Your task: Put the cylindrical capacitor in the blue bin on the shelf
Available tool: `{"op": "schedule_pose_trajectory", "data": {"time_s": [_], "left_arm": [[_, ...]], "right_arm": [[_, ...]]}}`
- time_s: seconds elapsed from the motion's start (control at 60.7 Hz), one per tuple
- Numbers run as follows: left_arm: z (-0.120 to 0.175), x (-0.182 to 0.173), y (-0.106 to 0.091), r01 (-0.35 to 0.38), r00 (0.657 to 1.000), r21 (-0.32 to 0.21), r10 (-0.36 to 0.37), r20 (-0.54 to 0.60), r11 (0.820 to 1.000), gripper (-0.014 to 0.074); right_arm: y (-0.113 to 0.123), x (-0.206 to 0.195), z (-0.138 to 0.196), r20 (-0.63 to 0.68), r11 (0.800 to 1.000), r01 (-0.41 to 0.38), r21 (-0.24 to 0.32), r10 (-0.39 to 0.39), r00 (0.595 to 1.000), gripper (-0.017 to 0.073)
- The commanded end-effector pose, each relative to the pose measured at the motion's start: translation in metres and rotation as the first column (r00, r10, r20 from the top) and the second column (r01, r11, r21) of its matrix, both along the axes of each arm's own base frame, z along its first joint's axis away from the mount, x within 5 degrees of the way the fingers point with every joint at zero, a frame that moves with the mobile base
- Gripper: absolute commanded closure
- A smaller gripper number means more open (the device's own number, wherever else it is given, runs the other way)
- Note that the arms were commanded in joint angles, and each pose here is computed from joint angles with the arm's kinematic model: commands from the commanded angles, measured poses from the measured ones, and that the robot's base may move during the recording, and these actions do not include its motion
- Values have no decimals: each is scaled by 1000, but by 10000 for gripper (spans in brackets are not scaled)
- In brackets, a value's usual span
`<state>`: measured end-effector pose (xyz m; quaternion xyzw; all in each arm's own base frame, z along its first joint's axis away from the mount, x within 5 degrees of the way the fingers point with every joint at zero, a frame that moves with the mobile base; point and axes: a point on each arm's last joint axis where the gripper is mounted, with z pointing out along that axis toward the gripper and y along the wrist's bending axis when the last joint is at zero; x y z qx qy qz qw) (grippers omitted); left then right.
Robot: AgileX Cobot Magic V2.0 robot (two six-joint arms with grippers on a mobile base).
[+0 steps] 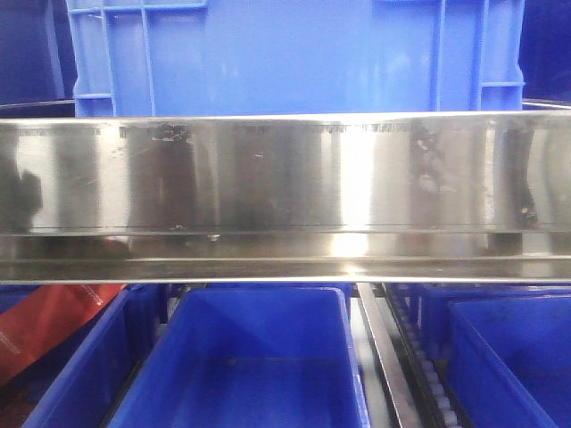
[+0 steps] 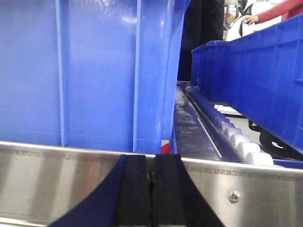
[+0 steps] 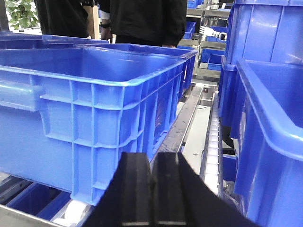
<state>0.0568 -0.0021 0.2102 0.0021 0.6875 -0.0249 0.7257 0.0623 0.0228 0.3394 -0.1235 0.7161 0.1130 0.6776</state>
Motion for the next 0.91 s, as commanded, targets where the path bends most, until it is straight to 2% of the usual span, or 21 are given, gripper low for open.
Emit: {"op": "schedule_pose_trajectory", "data": {"time_s": [0.0, 0.527, 0.676, 0.758, 0.89], "left_arm": [[2, -1, 0, 0, 1000, -13, 0, 25, 1000, 705], [2, -1, 0, 0, 1000, -13, 0, 25, 1000, 705], [2, -1, 0, 0, 1000, -13, 0, 25, 1000, 705], [2, -1, 0, 0, 1000, -13, 0, 25, 1000, 705], [2, -1, 0, 0, 1000, -13, 0, 25, 1000, 705]], "right_arm": [[-1, -1, 2, 30, 1000, 9, -4, -9, 999, 720], [-2, 0, 3, 43, 1000, 18, -1, -18, 999, 720], [-9, -2, -6, 63, 991, 132, 6, -132, 989, 720], [-16, -4, -23, 71, 972, 235, 14, -235, 969, 720], [-21, -7, -54, 66, 946, 321, 51, -324, 944, 720]]}}
